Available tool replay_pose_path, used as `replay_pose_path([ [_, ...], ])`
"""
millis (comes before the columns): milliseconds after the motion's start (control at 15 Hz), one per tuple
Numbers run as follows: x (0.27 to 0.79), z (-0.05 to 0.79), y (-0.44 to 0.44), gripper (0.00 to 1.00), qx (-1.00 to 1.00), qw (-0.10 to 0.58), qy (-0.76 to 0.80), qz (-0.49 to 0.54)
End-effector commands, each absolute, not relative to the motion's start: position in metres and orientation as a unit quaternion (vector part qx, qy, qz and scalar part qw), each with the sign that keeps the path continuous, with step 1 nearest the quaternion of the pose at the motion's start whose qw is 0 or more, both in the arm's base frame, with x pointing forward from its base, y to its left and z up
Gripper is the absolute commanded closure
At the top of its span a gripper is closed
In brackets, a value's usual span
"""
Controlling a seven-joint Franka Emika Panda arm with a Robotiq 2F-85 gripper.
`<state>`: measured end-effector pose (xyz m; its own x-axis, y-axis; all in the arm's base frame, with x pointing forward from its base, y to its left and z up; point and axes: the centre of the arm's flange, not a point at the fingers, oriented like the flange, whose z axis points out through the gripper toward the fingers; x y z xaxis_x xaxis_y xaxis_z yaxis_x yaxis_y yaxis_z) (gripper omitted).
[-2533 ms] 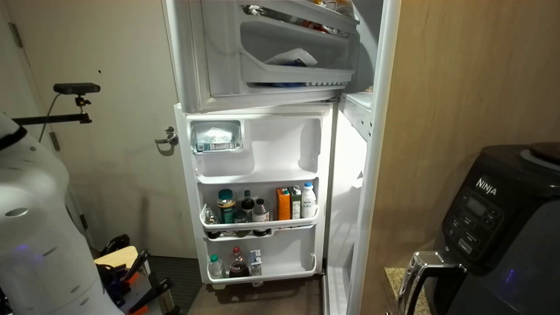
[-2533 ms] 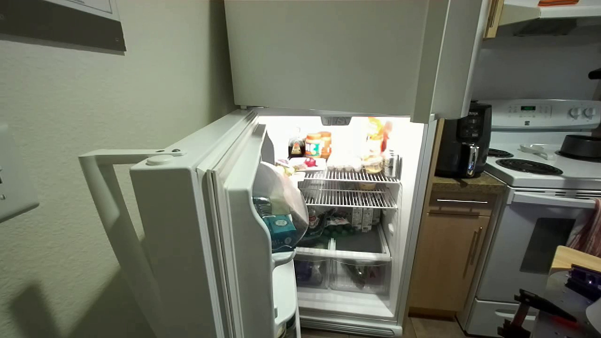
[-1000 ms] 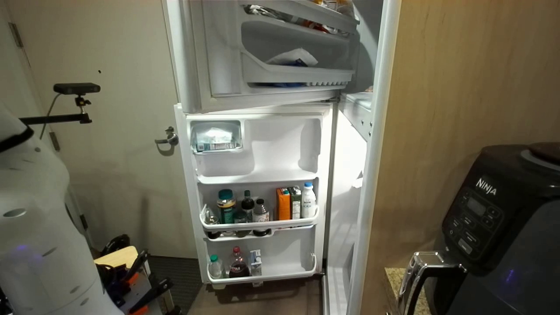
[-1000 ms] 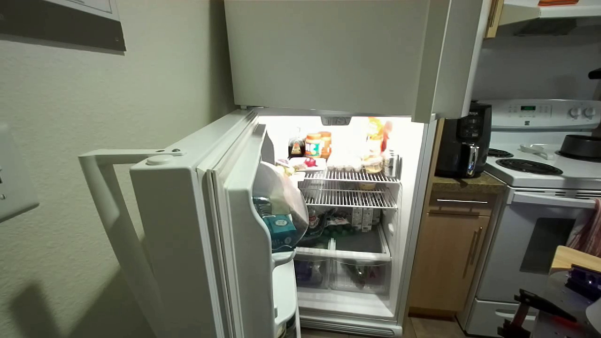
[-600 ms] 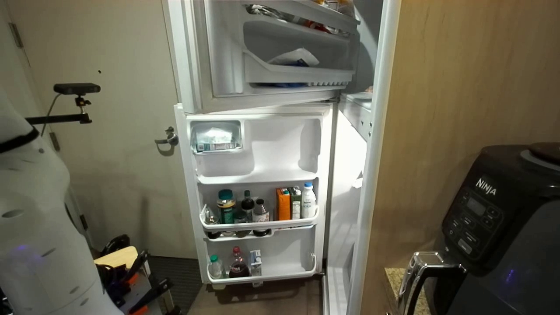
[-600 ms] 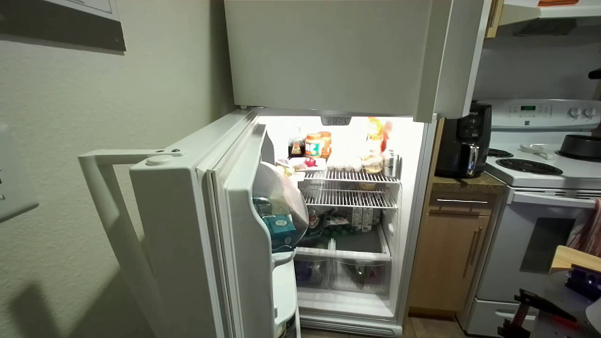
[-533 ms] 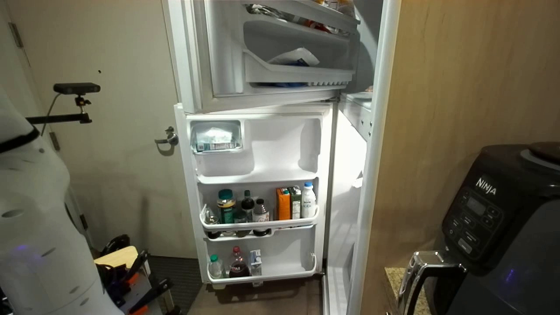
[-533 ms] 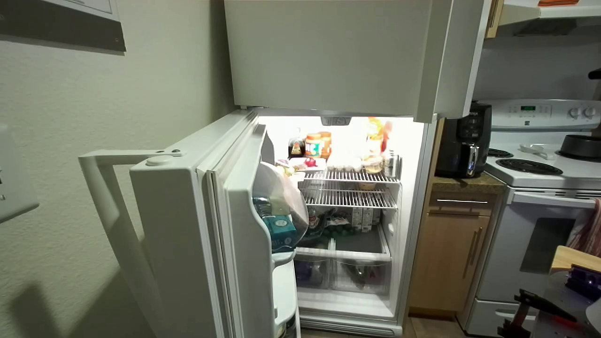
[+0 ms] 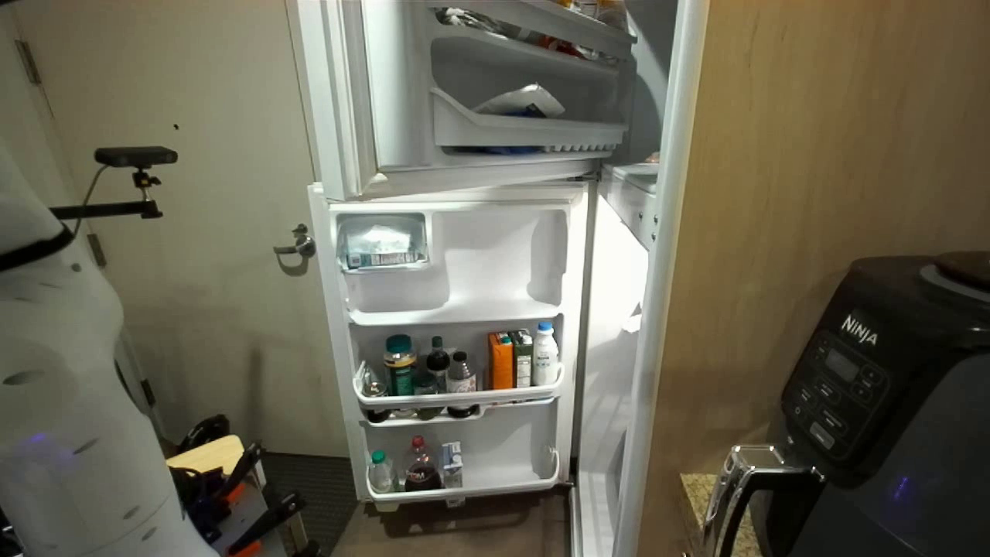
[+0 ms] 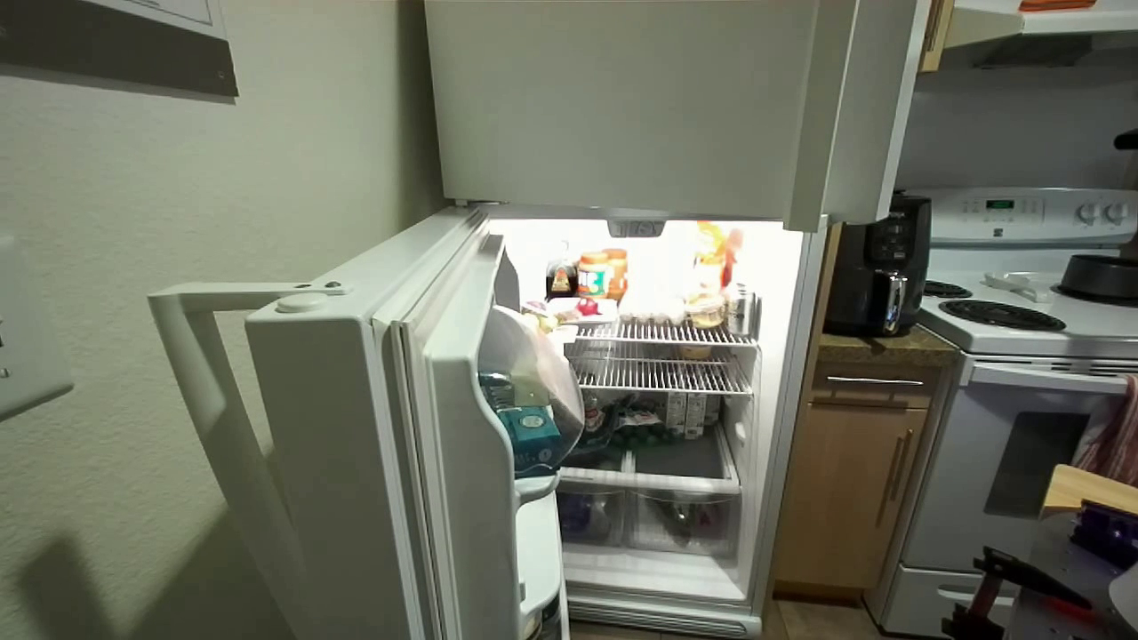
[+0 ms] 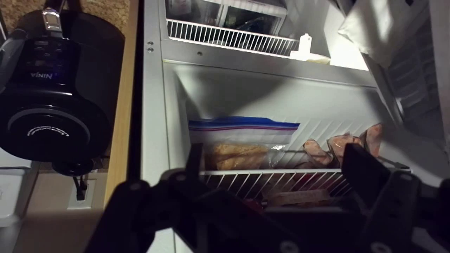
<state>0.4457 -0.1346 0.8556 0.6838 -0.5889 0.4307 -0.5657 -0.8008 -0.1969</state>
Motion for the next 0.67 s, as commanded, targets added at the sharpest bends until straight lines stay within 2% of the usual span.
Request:
replay_pose_path([
  [0, 0.435, 0.856, -0.166, 0.00, -0.937, 0.018, 0.275, -0.213],
  [600, 0.382, 0.832, -0.194, 0.00, -0.961, -0.002, 0.209, -0.181],
])
